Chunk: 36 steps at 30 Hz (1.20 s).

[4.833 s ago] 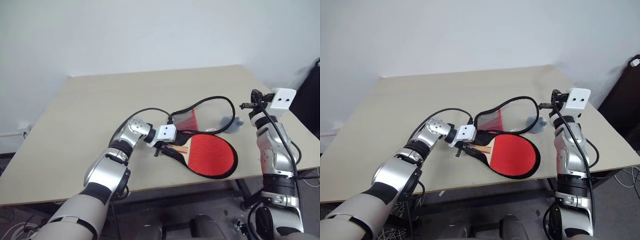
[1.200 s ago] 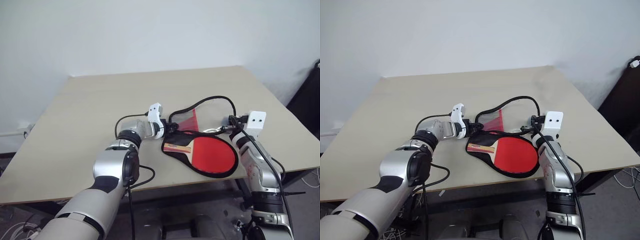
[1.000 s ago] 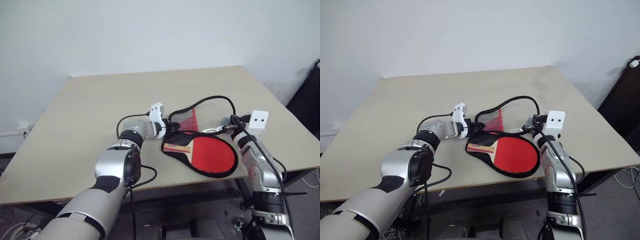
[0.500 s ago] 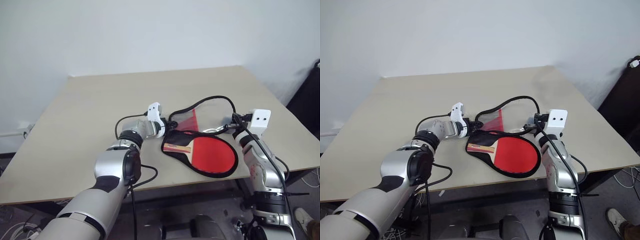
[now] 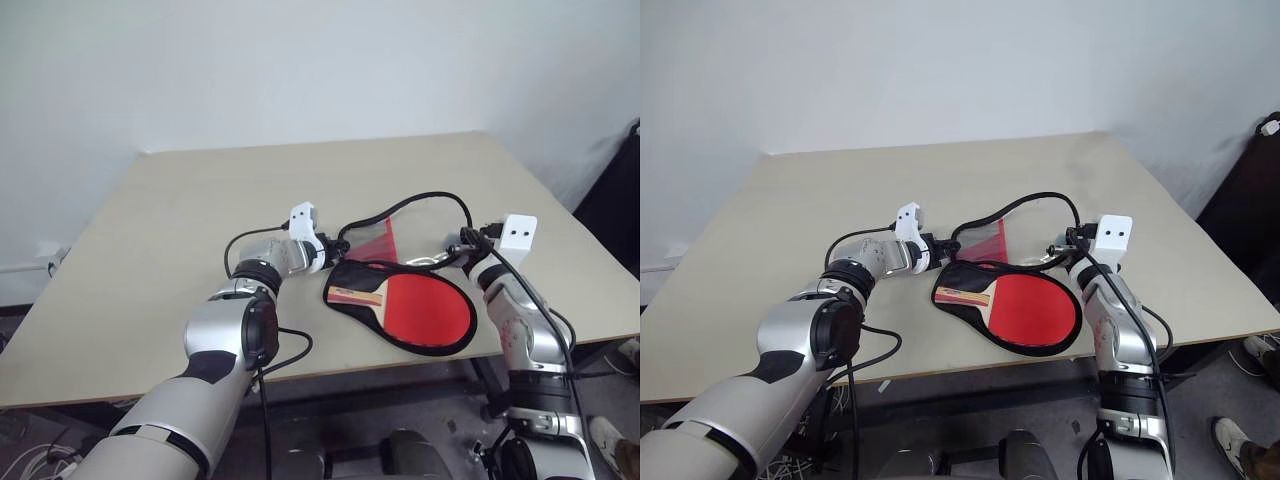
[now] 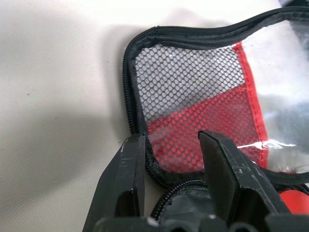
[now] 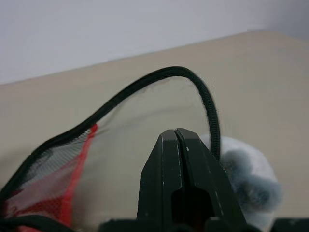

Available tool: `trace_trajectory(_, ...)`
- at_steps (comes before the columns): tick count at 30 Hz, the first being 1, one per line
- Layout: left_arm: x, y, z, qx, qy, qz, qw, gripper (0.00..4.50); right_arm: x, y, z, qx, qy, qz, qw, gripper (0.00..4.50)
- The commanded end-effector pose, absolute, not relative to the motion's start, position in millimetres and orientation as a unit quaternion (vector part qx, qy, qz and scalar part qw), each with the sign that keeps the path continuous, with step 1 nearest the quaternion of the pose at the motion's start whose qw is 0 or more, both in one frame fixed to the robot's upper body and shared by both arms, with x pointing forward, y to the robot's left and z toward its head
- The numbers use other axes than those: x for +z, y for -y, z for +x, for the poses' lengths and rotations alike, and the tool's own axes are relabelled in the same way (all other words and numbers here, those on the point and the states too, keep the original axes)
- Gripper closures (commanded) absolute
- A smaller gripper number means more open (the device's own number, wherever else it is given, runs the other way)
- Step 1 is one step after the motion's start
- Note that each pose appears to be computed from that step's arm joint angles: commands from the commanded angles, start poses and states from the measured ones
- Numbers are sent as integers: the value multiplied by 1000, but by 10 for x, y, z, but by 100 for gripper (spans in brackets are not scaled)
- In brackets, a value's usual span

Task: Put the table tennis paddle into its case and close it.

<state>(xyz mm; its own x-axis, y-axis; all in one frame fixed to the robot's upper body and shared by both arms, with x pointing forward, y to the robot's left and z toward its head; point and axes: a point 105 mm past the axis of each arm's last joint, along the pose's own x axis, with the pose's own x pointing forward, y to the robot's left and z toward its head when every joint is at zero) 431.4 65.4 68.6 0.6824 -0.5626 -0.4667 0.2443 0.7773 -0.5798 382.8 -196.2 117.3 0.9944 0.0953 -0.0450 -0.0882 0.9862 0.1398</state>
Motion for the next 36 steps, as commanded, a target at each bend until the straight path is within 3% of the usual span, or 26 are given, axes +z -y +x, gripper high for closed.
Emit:
trace_trajectory(1,997,-612,4417,-269,-274,-233,893,282,1402,2059,3942,42,5,56,998,346)
trace_trajectory(6,1119,-628,4431,-294,-248,-246,890,282,1449,2155,4055,36,-3,48,998,210)
trace_trajectory(19,1056,-703,4379,-291,-243,-276,883,282,1394,2253,4371,74,-78,76,991,210)
trace_trajectory(31,1031,-688,4368,-287,-242,-281,883,282,1456,2155,4485,119,-103,39,987,210)
trace_trajectory(36,1056,-713,4385,-283,-235,-285,885,282,1493,2136,4478,129,-93,36,987,351)
